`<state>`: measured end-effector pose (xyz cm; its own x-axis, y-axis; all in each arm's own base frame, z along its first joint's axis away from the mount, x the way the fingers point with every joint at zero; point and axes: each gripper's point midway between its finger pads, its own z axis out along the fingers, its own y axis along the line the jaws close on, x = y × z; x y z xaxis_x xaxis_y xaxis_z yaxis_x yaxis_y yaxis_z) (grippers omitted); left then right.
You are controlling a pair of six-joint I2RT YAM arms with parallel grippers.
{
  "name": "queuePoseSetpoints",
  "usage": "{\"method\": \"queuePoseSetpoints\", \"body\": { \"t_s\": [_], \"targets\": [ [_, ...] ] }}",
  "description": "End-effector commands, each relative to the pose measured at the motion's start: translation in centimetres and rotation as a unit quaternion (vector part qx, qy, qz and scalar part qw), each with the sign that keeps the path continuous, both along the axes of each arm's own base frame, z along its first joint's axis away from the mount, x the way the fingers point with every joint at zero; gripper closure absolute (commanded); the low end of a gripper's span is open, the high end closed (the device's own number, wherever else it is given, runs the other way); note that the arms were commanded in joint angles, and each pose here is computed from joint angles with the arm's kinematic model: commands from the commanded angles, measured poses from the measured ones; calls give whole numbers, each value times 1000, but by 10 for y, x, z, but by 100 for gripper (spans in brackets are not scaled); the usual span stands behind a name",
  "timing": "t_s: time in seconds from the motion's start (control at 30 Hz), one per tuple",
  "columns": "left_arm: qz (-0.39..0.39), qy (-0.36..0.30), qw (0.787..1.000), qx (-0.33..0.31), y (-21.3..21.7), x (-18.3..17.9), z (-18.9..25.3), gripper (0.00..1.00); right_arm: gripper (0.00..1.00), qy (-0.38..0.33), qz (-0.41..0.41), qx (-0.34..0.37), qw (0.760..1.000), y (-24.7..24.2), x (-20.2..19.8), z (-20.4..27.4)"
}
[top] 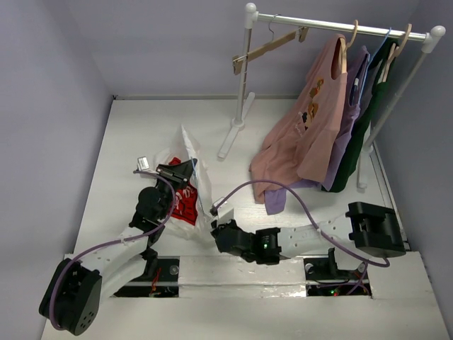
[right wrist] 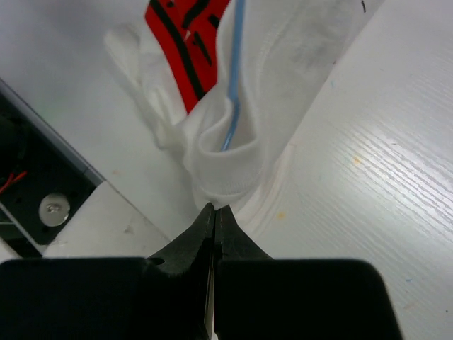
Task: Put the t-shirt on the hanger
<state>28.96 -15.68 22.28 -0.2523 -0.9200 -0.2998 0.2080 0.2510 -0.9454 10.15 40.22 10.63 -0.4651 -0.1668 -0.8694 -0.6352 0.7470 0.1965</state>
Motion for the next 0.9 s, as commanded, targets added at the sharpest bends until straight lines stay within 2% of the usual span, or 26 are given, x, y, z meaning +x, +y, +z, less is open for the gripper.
{"method": "queuePoseSetpoints", "body": {
  "t_s": [0.0,0.13,0.17,0.2,0.23,0.3,0.33,0.57,0.8,0.87],
  "targets": [
    [-28,-26,999,-35,-5,-13,16,100,100,9,-2,24,1000,14,6,9],
    [-35,-8,999,-27,-8,-13,1,100,99,28,-7,16,999,15,3,-4],
    [-36,-7,999,-26,-8,-13,-1,100,95,31,-7,8,999,13,2,-8],
    [-40,-6,999,-28,-10,-15,-3,100,88,37,-2,2,999,12,-1,-11],
    [-38,-1,999,-26,-10,-14,-7,100,73,42,-6,4,999,14,-1,-7],
    [-33,5,999,-24,-8,-14,-14,100,62,47,-8,-11,999,10,-2,-5],
    [-31,7,999,-20,-7,-13,-18,100,54,48,-9,-15,999,6,-2,1],
    [-24,7,1000,-13,-7,-13,-16,100,52,20,7,22,1000,7,4,57],
    [-24,8,1000,-6,-8,-13,-15,100,53,3,-24,53,998,17,63,87],
    [-24,10,1000,-2,-8,-13,-16,100,53,-5,-32,42,999,19,78,85]
  ]
}}
